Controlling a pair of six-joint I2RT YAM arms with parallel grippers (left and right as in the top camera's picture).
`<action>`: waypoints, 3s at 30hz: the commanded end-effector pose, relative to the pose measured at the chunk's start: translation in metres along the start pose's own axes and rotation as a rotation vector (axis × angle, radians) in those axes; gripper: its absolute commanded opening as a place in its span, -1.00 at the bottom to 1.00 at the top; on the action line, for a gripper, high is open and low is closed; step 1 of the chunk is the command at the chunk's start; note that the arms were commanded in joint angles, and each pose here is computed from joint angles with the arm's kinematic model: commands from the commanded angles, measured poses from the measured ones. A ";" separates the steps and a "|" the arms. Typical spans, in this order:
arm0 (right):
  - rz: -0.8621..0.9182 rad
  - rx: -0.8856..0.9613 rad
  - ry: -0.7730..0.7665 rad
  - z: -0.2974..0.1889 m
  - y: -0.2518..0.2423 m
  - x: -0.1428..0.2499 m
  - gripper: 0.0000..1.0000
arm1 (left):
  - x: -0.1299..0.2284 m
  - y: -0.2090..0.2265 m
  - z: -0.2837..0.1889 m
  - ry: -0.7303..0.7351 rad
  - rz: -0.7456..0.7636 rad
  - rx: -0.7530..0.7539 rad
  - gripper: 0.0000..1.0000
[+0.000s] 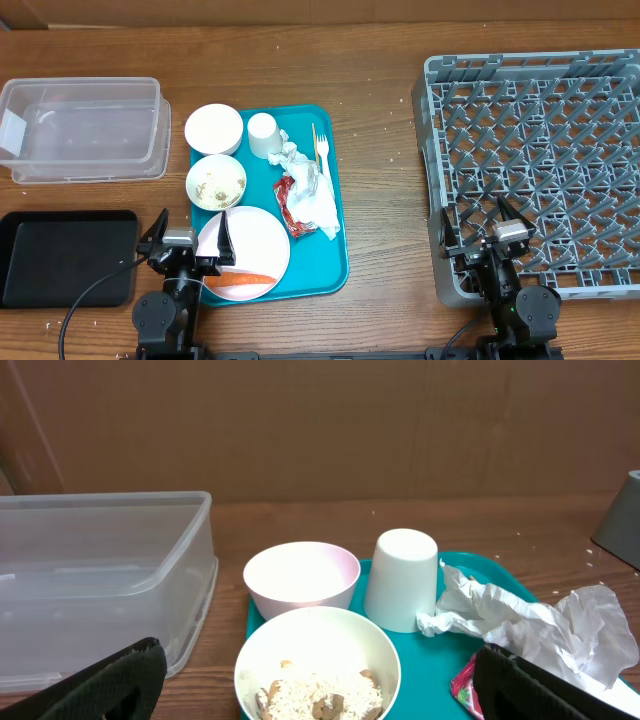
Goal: Sort waste into correct bins and load items into the dishwasher
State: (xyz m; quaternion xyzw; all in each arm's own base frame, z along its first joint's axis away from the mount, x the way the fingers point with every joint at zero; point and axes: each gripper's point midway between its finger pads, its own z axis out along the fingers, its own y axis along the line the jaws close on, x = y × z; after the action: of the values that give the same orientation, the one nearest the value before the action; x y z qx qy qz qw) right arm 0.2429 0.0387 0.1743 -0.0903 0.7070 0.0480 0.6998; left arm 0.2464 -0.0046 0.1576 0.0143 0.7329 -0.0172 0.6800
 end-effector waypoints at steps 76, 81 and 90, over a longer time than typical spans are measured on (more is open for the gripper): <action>0.007 0.013 -0.001 0.000 -0.003 0.002 1.00 | 0.047 -0.059 -0.098 1.155 -1.127 -0.759 1.00; 0.007 0.013 -0.001 0.000 -0.003 0.002 1.00 | 0.072 -0.064 -0.081 1.128 -1.178 -0.768 1.00; 0.007 0.013 -0.001 0.000 -0.003 0.002 1.00 | 0.108 -0.068 -0.065 1.203 -1.113 -0.872 1.00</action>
State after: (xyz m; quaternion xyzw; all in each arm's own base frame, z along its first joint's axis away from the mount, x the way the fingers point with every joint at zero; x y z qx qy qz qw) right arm 0.2430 0.0386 0.1743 -0.0905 0.7070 0.0475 0.6998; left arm 0.1759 -0.0736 0.0686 -0.5839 0.8060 -0.0888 0.0382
